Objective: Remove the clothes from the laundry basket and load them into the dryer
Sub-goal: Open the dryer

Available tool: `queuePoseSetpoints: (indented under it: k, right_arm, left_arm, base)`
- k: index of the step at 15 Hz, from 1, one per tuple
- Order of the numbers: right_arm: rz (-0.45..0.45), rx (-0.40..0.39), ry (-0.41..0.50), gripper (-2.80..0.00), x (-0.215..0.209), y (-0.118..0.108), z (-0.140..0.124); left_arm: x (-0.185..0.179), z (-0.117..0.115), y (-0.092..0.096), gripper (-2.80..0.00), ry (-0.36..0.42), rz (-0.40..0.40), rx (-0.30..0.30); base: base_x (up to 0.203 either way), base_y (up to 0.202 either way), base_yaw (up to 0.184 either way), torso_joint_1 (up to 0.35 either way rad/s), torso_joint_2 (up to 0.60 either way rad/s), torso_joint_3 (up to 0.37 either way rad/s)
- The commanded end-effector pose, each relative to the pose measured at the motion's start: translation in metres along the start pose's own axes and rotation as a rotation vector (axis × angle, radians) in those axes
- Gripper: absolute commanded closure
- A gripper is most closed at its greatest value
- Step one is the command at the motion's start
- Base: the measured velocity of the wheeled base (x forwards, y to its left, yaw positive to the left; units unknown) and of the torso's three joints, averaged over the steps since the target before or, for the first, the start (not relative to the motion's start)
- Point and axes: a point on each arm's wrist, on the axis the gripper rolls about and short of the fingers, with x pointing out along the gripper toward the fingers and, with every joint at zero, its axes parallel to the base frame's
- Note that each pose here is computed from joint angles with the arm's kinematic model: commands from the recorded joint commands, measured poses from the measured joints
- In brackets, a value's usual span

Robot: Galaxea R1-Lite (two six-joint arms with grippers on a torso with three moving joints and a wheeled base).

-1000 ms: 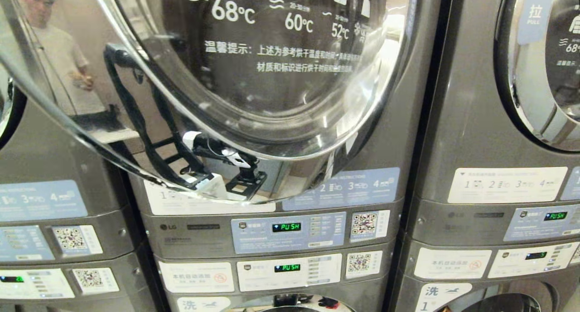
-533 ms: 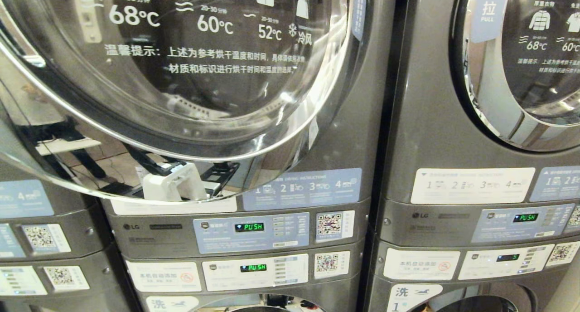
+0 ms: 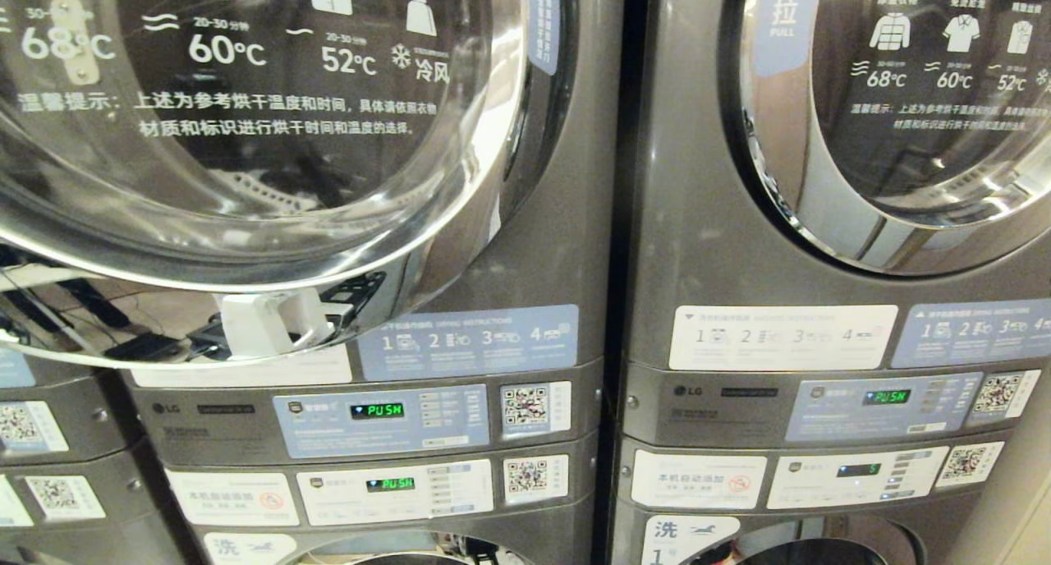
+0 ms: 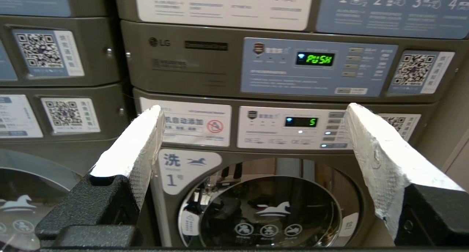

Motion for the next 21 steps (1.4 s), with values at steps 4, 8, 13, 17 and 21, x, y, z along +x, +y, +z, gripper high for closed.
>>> queuePoseSetpoints:
  k: [4,8,13,17,21]
  right_arm:
    - [0.001,-0.001,0.0,-2.8,0.0,0.0,0.0]
    - [0.0,-0.001,0.0,-2.8,0.0,0.0,0.0]
    - [0.001,-0.001,0.0,-2.8,0.0001,0.0,-0.0002]
    - [0.001,-0.001,0.0,-2.8,0.0,0.0,-0.0001]
    - [0.001,-0.001,0.0,-2.8,0.0001,0.0,-0.0002]
  left_arm:
    - [0.0,0.0,0.0,0.0,0.0,0.0,-0.001]
    - [0.0,0.0,0.0,0.0,0.0,0.0,-0.001]
    - [0.0,0.0,0.0,0.0,0.0,0.0,-0.001]
    - [0.0,0.0,0.0,0.0,0.0,0.0,-0.001]
    - [0.0,0.0,0.0,0.0,0.0,0.0,-0.001]
  base:
    - [0.0,-0.16,0.001,0.002,0.0,0.0]
    - [0.0,0.0,0.0,0.0,0.0,0.0]
    - [0.0,0.0,0.0,0.0,0.0,0.0]
    - [-0.133,0.0,0.002,0.0,0.01,0.001]
    - [0.0,0.0,0.0,0.007,0.0,0.0]
